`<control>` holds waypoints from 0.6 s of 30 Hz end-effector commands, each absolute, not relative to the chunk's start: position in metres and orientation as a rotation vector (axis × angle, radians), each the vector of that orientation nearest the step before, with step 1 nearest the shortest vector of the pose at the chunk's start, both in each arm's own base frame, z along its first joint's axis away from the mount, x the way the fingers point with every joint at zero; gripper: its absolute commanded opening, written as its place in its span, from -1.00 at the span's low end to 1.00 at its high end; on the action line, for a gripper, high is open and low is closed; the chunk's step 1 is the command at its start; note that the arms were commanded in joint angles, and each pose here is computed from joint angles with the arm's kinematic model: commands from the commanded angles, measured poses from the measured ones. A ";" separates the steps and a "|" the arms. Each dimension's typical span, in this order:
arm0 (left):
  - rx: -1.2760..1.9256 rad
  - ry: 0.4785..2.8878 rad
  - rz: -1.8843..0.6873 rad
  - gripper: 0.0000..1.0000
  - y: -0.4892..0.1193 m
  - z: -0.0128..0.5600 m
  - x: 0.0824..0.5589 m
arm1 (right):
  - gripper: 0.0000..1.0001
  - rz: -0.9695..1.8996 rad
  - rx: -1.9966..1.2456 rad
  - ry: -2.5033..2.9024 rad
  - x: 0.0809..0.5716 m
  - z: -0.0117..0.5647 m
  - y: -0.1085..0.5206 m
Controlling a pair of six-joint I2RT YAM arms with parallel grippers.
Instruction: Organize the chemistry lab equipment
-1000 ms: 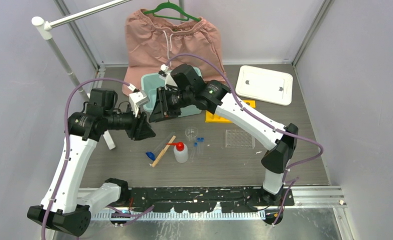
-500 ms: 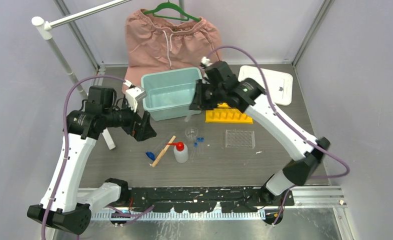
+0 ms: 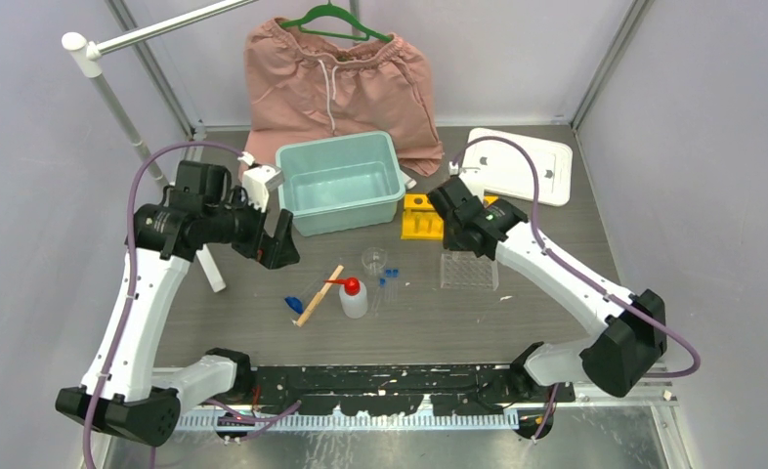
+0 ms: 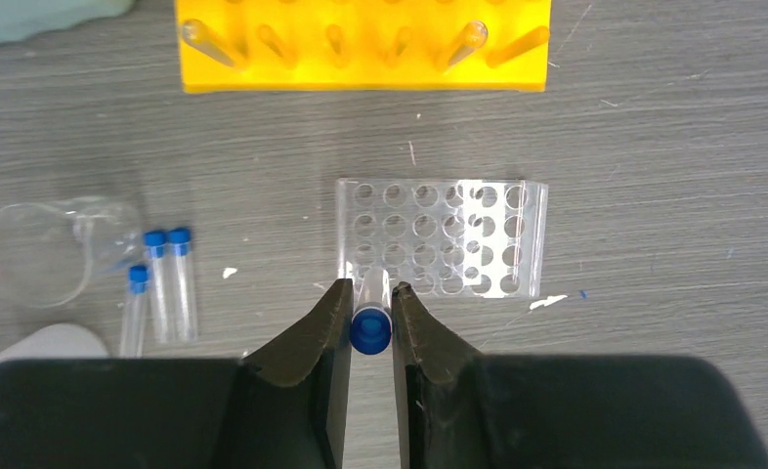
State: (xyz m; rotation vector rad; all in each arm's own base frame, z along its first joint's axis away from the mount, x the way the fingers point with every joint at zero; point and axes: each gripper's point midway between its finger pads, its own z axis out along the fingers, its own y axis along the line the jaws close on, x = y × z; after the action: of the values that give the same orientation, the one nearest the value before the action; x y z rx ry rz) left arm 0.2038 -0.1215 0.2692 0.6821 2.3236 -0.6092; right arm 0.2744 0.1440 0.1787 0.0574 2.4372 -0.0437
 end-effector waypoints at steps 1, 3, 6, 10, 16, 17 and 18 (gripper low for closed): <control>0.667 2.321 -0.593 0.93 -0.119 0.278 0.204 | -0.99 -0.037 0.119 2.299 0.301 0.183 0.147; 0.670 2.319 -0.594 0.92 -0.120 0.277 0.203 | -0.99 -0.031 0.127 2.278 0.305 0.178 0.148; 0.668 2.323 -0.594 0.91 -0.119 0.276 0.203 | -0.99 -0.044 0.132 2.251 0.311 0.171 0.148; 0.665 2.334 -0.595 0.90 -0.119 0.274 0.205 | -0.99 -0.052 0.113 2.251 0.318 0.157 0.152; 0.667 2.344 -0.583 0.90 -0.118 0.274 0.206 | -0.99 -0.079 0.106 2.270 0.320 0.141 0.154; 0.669 2.344 -0.580 0.90 -0.118 0.273 0.207 | -0.99 -0.082 0.105 2.275 0.320 0.139 0.154; 0.669 2.345 -0.575 0.90 -0.117 0.273 0.207 | -0.99 -0.085 0.107 2.279 0.320 0.137 0.153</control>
State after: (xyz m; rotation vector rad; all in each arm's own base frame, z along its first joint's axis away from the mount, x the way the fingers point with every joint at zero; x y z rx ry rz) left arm 0.2040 -0.1181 0.2609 0.6711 2.3791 -0.5937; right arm 0.3077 0.1518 0.1306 0.0718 2.3432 -0.0896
